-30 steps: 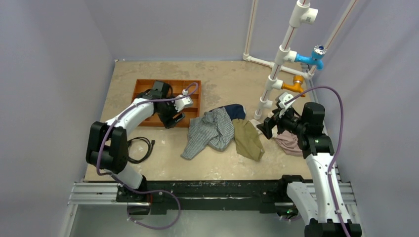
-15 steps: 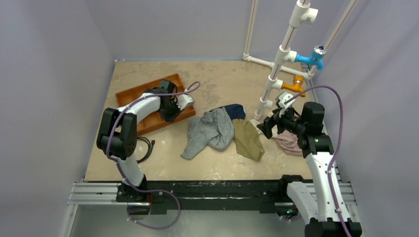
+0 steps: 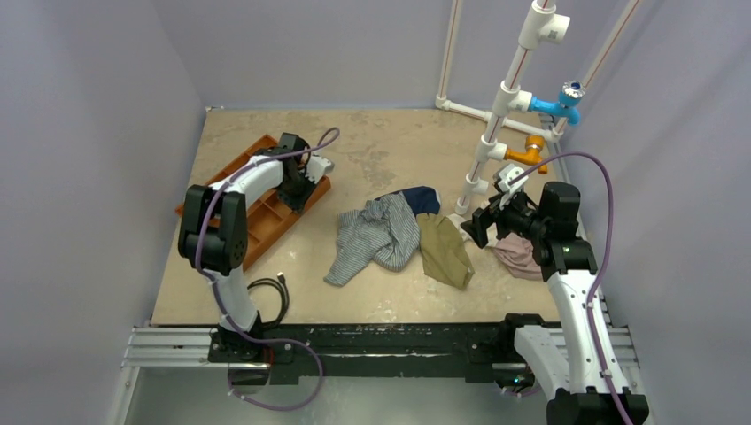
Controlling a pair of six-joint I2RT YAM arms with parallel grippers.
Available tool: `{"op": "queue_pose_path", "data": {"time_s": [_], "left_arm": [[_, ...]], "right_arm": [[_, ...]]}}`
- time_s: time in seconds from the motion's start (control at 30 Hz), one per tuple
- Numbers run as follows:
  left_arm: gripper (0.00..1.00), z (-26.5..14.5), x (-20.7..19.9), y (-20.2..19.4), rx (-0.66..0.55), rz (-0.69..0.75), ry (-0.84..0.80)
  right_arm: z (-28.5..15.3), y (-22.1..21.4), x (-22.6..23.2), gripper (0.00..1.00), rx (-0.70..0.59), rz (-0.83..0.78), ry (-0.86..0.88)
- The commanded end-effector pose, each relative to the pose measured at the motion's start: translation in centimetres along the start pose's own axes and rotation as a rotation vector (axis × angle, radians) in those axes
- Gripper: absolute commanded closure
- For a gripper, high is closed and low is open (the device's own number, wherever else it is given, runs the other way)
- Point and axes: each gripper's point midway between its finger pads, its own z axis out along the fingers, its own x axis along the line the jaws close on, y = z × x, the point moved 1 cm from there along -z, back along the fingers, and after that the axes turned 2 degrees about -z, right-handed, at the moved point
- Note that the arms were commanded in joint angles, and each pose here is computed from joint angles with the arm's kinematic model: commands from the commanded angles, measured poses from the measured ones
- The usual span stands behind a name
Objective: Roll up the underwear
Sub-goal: Move the storage box.
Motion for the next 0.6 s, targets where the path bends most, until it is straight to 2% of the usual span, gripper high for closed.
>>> {"op": "queue_pose_path", "data": {"time_s": [0.0, 0.2, 0.33, 0.5, 0.57], "left_arm": [[0.94, -1.3, 1.7, 3.7, -0.091, -0.033, 0.065], [1.0, -0.7, 3.3, 5.6, -0.058, -0.122, 0.101], [1.0, 0.2, 5.1, 7.4, -0.051, -0.218, 0.125], [1.0, 1.1, 8.8, 9.7, -0.04, -0.358, 0.137], [0.99, 0.9, 10.8, 11.0, -0.075, -0.408, 0.154]], "right_arm": [[0.1, 0.4, -0.1, 0.01, -0.021, -0.012, 0.005], [-0.1, 0.5, 0.4, 0.01, -0.023, -0.028, 0.035], [0.0, 0.0, 0.7, 0.01, 0.001, -0.049, 0.061], [0.0, -0.7, 0.4, 0.01, 0.035, -0.078, 0.053], [-0.1, -0.8, 0.3, 0.01, 0.039, -0.085, 0.046]]}}
